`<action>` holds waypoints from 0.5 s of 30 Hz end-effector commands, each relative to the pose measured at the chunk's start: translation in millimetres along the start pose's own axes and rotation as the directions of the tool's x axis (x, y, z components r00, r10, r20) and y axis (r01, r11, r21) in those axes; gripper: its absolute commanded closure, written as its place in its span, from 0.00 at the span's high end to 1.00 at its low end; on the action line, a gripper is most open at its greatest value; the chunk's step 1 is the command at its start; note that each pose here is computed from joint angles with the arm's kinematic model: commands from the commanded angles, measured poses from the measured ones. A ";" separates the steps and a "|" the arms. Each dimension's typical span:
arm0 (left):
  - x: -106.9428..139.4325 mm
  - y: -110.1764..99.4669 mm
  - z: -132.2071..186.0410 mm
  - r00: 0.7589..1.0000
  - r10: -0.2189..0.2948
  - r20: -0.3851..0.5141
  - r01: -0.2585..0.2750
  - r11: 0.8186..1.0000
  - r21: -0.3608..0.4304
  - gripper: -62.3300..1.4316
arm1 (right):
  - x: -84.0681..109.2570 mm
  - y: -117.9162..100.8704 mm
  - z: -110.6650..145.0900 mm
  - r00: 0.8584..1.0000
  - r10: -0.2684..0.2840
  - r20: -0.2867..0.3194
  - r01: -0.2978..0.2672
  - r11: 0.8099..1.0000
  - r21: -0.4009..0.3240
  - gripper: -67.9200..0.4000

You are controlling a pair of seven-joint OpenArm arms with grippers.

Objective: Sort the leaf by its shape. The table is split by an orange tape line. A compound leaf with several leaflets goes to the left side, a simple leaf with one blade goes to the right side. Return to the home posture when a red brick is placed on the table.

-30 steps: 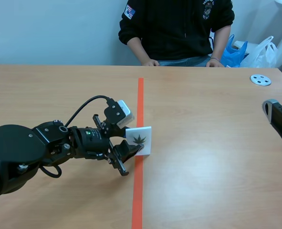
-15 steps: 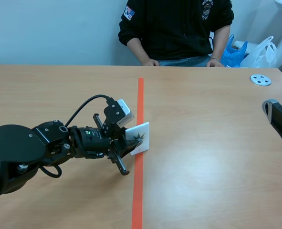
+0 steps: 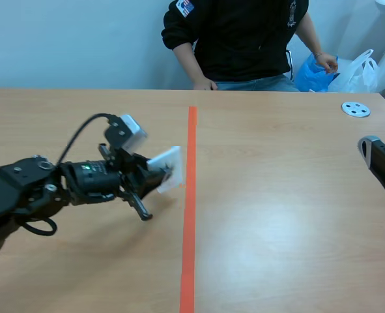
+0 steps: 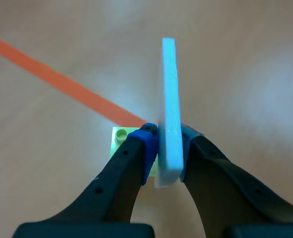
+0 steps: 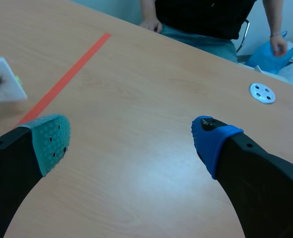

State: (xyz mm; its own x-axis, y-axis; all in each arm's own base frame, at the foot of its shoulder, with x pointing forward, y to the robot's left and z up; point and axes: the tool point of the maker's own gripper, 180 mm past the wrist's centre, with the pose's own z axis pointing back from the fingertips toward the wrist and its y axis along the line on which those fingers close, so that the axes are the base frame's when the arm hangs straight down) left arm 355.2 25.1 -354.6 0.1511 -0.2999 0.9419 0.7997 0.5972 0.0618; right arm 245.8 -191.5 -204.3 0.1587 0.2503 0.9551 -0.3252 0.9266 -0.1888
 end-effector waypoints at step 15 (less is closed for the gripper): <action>-38.8 114.4 140.9 0.998 0.047 -0.052 -0.022 0.912 0.410 0.10 | 13.1 -7.3 -2.2 0.999 0.017 0.045 -0.016 1.000 -0.015 0.74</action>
State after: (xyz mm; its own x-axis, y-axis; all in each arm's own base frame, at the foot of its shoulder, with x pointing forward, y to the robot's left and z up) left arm 349.9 205.9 -350.8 0.2574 -0.3211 0.9114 0.5073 0.8477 0.1554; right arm 247.8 -191.5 -201.9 0.1492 0.2503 0.9566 -0.3233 0.9266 -0.1920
